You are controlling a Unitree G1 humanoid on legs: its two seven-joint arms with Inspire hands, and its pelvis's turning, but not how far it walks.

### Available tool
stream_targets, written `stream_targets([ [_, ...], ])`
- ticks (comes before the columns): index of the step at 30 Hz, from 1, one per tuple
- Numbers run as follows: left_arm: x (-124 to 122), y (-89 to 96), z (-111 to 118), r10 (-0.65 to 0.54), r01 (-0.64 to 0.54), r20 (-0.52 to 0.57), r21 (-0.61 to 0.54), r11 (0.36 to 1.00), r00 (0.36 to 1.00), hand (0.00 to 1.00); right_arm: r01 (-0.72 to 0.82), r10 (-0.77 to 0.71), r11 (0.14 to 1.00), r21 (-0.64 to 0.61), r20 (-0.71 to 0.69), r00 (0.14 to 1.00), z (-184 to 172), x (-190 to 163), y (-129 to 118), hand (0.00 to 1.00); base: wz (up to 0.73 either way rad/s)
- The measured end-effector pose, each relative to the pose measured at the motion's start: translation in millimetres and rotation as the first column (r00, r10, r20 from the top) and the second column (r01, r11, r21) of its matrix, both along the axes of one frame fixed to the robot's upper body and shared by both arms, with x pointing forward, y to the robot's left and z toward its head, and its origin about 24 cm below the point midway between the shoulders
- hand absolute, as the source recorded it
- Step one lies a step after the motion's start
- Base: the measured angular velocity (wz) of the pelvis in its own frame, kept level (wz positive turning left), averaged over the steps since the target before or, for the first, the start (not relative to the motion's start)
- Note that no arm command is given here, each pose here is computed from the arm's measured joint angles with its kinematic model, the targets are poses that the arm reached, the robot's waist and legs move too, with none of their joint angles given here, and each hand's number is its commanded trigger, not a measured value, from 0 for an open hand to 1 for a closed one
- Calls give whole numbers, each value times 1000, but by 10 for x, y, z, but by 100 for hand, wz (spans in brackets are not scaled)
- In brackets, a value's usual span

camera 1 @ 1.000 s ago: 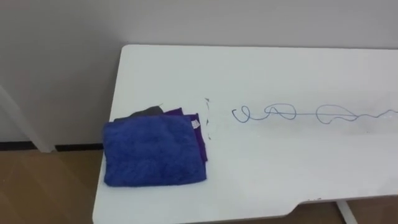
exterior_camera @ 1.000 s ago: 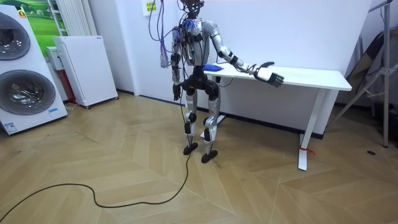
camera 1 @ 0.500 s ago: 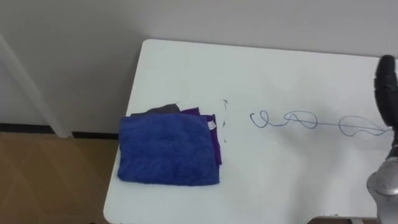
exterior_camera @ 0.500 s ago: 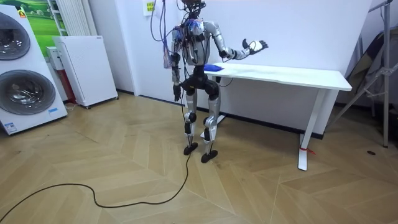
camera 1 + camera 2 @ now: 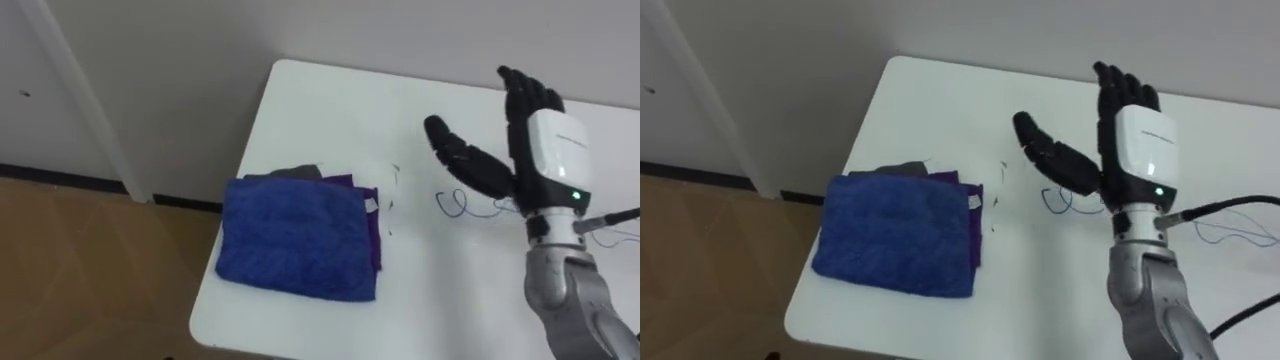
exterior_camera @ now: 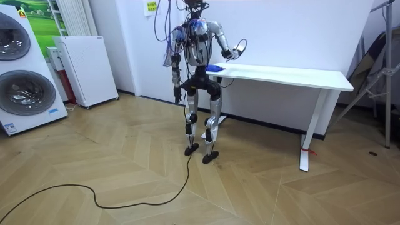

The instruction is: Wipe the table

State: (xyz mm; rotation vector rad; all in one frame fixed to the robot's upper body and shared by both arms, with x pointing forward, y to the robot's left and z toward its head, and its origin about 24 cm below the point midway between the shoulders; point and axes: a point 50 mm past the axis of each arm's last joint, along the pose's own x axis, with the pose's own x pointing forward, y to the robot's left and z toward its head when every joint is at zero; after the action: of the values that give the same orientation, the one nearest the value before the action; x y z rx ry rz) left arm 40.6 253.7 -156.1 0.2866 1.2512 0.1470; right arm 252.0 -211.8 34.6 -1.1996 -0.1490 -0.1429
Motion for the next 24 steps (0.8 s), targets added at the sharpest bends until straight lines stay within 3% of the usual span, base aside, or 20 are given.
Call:
stream_targets([
  [8, 119, -81, 6, -62, 62, 27, -28, 998, 998, 0, -182, 170, 976, -118, -99, 980, -195, -63, 446, 0, 12],
  [14, 189, -100, 21, -65, 67, 59, -27, 997, 996, 0, -273, 239, 950, -149, -211, 948, -351, -131, 594, 0, 5],
  [24, 148, -157, -13, -89, 91, 31, -42, 995, 996, 0, -337, 270, 911, -238, -275, 923, -528, -211, 736, 0, 11],
])
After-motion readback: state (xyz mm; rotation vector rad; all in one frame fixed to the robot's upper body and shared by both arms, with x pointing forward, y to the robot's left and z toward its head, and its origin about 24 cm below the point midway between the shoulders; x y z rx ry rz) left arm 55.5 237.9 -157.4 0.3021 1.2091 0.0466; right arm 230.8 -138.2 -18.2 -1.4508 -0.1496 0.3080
